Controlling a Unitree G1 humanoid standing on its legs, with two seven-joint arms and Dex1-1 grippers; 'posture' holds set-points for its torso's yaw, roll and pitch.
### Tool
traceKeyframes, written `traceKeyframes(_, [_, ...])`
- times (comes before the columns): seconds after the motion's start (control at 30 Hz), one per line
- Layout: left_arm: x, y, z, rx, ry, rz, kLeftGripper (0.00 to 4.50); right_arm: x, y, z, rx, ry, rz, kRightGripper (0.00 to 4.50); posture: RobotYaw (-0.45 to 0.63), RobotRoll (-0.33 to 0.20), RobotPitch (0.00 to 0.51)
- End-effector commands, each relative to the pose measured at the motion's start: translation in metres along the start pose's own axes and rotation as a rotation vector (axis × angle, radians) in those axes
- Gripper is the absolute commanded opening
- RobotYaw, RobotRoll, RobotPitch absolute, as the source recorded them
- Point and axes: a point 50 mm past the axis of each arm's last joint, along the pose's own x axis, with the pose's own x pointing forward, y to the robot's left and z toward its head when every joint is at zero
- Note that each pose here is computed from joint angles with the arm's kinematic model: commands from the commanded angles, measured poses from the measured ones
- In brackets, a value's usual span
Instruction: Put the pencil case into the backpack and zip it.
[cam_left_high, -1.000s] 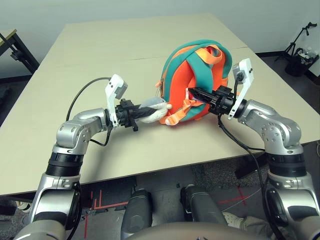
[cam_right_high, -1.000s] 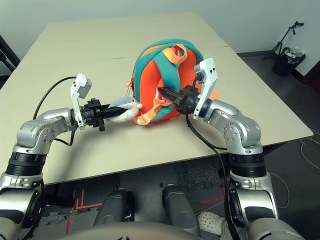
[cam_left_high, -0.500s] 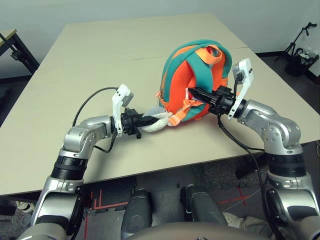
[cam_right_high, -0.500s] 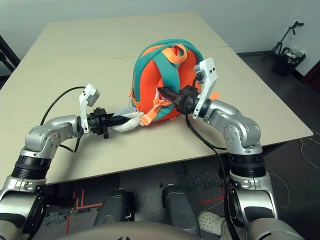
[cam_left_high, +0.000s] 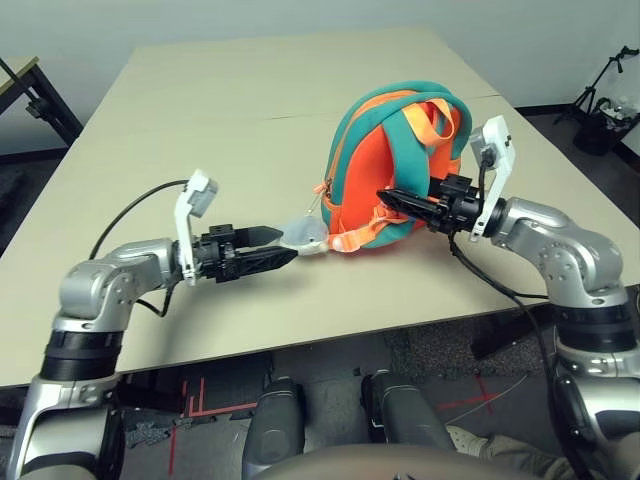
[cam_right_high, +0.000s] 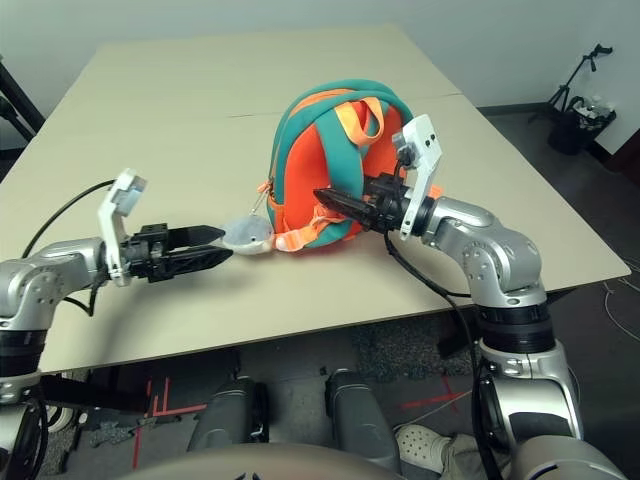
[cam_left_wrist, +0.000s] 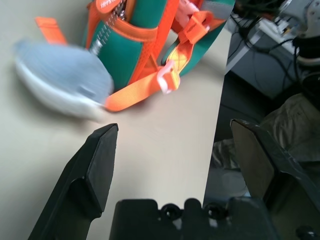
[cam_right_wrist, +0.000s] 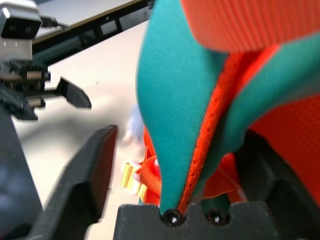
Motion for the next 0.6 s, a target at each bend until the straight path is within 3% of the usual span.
traceKeyframes(0.03, [-0.011, -0.008, 0.001, -0.01, -0.006, 0.003, 4.5, -0.003, 0.001, 0.003, -0.019, 0.046, 0.053, 4.48, 0.03, 0.0, 0.068])
traceKeyframes(0.33, [-0.053, -0.01, 0.007, 0.045, -0.034, 0.211, 4.5, -0.042, -0.004, 0.009, -0.103, 0.26, 0.146, 4.48, 0.06, 0.0, 0.081])
traceKeyframes(0.6, [-0.071, 0.001, 0.012, 0.108, -0.143, 0.398, 4.5, -0.083, -0.044, 0.011, -0.123, 0.391, -0.036, 4.48, 0.06, 0.0, 0.091])
